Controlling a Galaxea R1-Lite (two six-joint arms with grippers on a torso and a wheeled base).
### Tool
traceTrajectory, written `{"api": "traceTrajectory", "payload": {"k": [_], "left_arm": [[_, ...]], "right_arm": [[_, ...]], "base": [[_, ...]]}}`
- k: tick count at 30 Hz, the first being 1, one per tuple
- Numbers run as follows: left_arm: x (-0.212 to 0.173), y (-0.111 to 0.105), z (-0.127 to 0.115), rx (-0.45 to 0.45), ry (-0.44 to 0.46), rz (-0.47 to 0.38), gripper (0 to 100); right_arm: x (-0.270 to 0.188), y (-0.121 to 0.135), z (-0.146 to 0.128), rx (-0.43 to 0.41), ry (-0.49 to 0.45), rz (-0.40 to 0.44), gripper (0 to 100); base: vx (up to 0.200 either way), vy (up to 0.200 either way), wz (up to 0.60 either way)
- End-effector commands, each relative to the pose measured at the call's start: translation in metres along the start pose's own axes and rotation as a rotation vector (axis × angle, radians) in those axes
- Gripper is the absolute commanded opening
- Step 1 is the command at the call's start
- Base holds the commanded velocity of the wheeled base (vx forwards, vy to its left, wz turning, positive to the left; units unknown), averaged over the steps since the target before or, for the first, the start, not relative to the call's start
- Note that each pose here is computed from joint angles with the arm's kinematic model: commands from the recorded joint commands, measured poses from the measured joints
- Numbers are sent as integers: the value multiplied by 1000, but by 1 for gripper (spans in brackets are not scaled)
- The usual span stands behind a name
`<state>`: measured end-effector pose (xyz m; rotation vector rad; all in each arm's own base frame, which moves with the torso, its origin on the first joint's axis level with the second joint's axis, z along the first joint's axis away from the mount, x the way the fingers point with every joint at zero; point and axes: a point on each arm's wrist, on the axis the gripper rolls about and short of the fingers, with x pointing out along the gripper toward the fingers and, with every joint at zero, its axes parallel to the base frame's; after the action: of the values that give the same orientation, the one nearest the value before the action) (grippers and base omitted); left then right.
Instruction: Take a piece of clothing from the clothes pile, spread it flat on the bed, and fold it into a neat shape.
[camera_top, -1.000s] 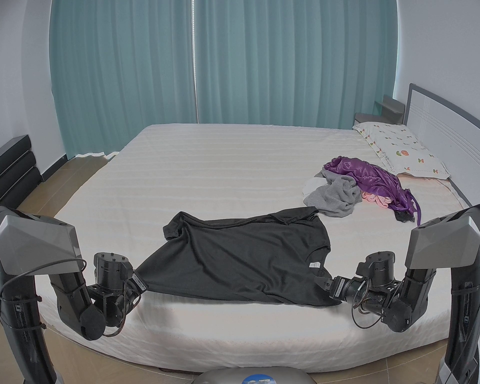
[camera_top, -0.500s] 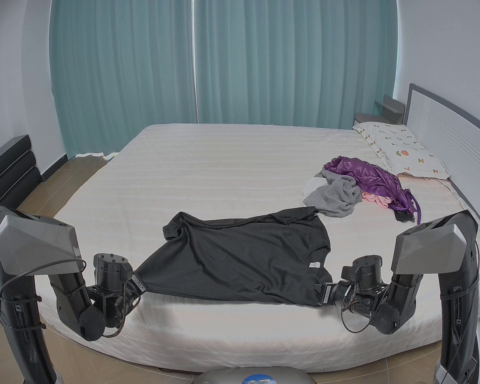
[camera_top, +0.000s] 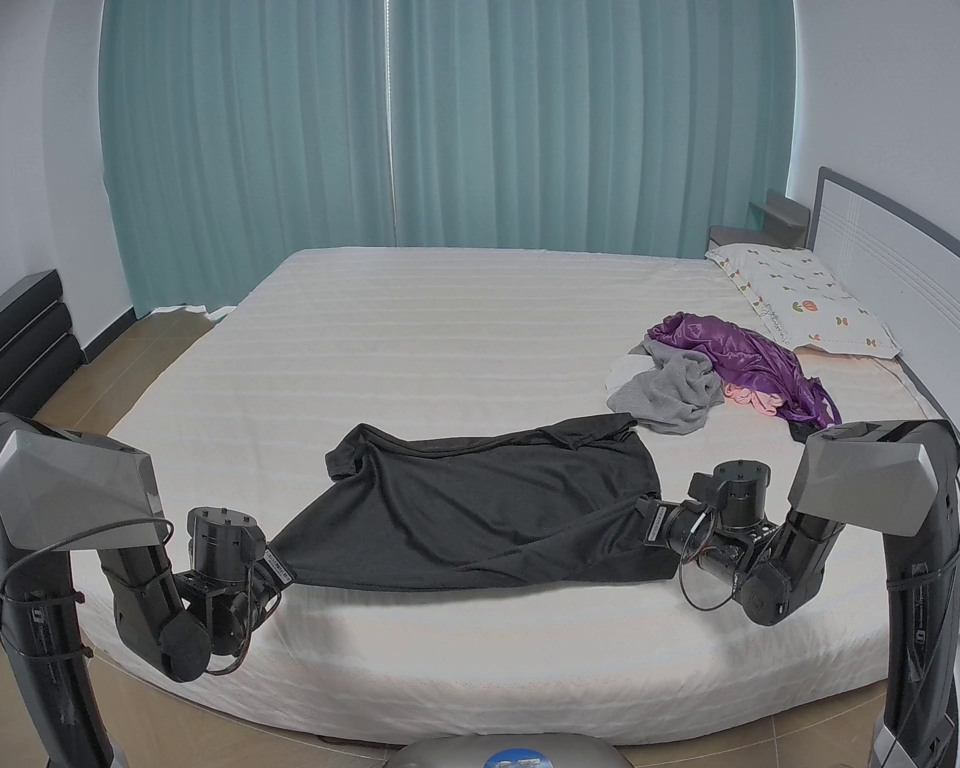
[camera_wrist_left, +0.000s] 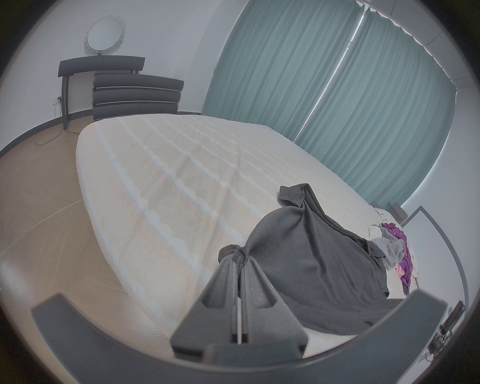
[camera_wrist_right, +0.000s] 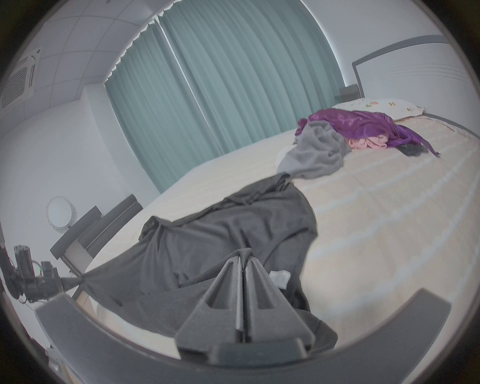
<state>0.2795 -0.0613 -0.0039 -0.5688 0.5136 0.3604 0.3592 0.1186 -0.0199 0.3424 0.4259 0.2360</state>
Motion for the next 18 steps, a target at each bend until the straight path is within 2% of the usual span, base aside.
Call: {"api": "traceTrajectory", "payload": {"k": [1,13,18], "left_arm": [[1,0,-1,0,0,1,0],[2,-2,1,-11,-22,-22,0],[2,-2,0,-10,-19,-23,0]], "right_arm": [[20,0,12,4,-55,6,0],[84,1,31,17,-197,-90,0],[97,-9,28,23,-204,-135,0]], "base": [[0,0,0],[0,0,0],[0,0,0]]}}
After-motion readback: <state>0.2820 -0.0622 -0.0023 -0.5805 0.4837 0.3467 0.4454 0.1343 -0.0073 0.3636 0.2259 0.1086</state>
